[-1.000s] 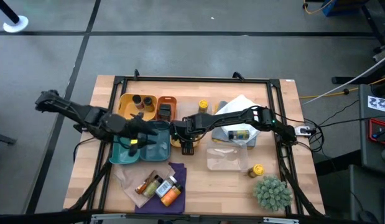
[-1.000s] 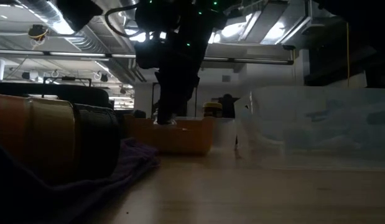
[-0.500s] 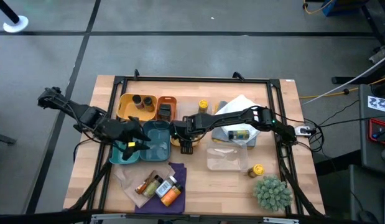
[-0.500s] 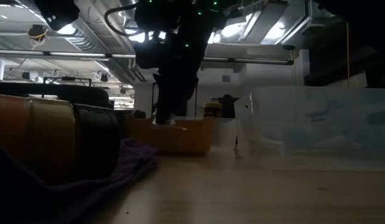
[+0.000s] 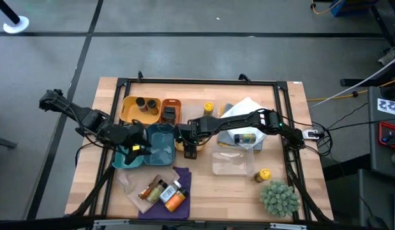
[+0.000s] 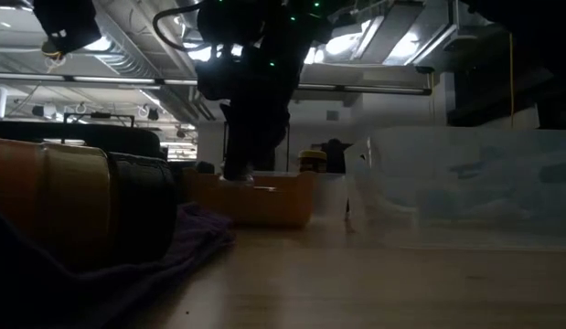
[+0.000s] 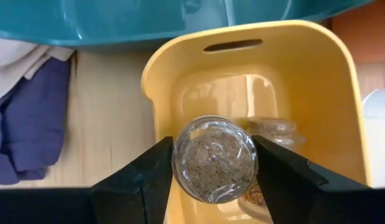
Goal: Sort spices by type
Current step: Put the brown spice bottle into the bottom yellow bin, then put the orange spice bag into the blue bin
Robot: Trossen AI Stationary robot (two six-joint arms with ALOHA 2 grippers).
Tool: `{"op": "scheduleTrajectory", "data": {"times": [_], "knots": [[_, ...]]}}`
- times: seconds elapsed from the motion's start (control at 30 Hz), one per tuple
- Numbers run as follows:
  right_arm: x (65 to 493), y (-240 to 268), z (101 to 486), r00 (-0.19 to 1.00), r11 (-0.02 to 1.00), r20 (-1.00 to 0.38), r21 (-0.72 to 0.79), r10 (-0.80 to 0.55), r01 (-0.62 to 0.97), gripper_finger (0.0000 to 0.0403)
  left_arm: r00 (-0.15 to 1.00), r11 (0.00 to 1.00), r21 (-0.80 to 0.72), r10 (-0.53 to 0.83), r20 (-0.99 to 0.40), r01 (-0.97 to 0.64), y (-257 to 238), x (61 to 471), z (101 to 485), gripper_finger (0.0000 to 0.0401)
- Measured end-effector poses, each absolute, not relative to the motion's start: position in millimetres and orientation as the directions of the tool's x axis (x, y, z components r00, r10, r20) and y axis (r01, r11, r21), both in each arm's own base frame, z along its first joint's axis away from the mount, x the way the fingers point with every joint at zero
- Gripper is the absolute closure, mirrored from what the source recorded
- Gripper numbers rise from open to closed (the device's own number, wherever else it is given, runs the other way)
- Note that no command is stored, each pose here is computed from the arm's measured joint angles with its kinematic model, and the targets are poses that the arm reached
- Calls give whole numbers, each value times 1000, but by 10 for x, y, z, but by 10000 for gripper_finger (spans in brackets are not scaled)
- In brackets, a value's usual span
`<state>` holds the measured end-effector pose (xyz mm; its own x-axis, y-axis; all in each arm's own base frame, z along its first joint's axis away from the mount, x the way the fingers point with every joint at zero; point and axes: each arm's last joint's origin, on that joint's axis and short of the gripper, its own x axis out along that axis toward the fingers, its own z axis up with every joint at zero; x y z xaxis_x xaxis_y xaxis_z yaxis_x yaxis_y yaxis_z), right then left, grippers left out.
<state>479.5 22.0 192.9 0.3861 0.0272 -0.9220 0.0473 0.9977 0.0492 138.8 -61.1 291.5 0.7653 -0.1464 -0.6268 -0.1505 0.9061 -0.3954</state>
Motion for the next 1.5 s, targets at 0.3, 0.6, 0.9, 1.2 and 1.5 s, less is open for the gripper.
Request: {"op": "scheduleTrajectory", "data": {"times": [0.3,0.6,0.9,1.2,1.5], "knots": [[4839,222,1949,431,998,-902,52,30,41,196,751,943,-318,-139,-645,-99,-603,1374,2897,232],[4862,223,1960,455,998,-890,55,31,39,196,751,945,-312,-139,-645,-93,-604,1375,2897,232],[4865,223,1962,458,998,-888,57,31,42,196,751,944,-316,-139,-645,-96,-604,1375,2897,232],[4851,215,1954,443,998,-896,52,30,38,120,752,944,-316,-139,-645,-96,-604,1375,2897,232],[4802,220,1971,408,996,-913,61,29,66,62,752,944,-316,-139,-645,-96,-604,1376,2896,232]]}}
